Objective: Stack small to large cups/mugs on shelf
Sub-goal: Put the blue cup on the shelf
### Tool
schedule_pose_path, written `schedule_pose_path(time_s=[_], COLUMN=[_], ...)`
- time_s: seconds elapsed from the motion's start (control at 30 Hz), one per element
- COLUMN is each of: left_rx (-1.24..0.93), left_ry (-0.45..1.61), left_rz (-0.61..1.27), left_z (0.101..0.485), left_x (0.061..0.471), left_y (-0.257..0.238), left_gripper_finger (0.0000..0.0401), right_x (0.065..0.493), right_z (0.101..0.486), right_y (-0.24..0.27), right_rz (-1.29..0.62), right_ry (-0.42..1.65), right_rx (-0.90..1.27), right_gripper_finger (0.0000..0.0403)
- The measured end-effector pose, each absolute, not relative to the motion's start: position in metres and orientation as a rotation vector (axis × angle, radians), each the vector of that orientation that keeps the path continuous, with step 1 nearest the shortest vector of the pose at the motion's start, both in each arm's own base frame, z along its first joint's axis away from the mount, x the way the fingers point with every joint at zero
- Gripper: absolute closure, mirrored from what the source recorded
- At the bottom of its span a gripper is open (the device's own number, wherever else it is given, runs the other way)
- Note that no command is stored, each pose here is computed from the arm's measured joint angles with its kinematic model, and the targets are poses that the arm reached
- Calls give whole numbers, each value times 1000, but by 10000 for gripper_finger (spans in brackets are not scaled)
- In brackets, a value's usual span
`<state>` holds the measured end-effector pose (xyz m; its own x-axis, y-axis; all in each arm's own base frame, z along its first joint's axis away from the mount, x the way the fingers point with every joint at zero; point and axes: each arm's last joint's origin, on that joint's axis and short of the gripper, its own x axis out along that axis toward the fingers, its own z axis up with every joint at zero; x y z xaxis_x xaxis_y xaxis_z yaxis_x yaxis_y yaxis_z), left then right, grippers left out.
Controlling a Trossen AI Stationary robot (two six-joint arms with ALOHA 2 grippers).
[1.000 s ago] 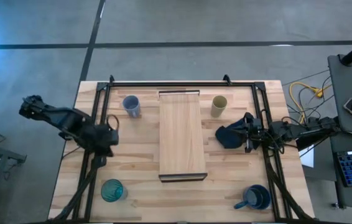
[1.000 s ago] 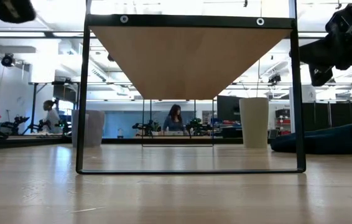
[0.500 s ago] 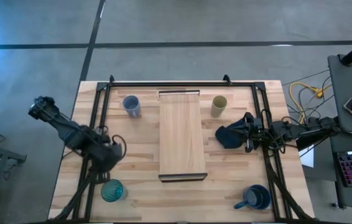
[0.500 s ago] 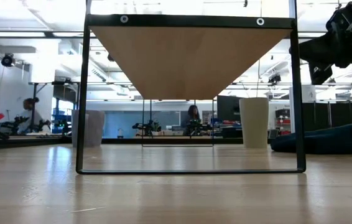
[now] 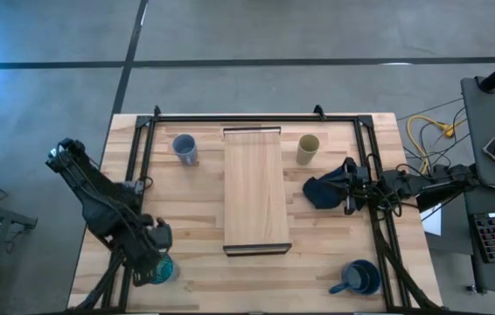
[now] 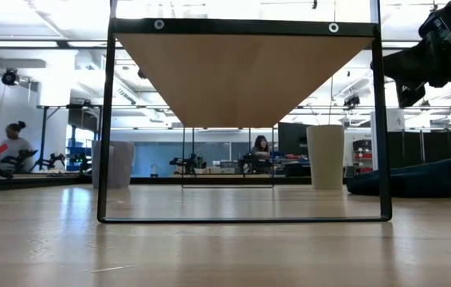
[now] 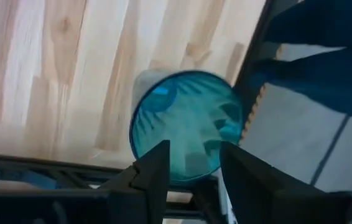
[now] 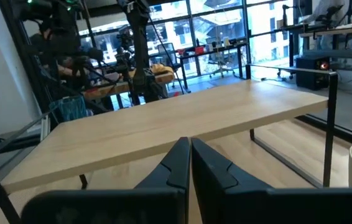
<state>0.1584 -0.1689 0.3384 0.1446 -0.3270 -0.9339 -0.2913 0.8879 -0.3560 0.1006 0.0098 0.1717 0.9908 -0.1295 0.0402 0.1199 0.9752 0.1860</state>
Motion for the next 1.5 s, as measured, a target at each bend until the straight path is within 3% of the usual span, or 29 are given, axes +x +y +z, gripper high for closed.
schedule_pose_path(time_s=[0.3,0.8,1.5], left_rx=[-455,-454,-451], left_ry=[1525,1432,1509], left_rz=[64,163,160], left_z=[320,320,290], left_x=[164,158,157], left_y=[-181,-170,-171], left_gripper_finger=[275,275,275], right_x=[101,101,101], right_z=[171,171,171], right_y=[10,10,10], right_rz=[-126,-125,-125], right_ry=[-49,-48,-48], right_rx=[181,181,184], right_gripper_finger=[394,394,394])
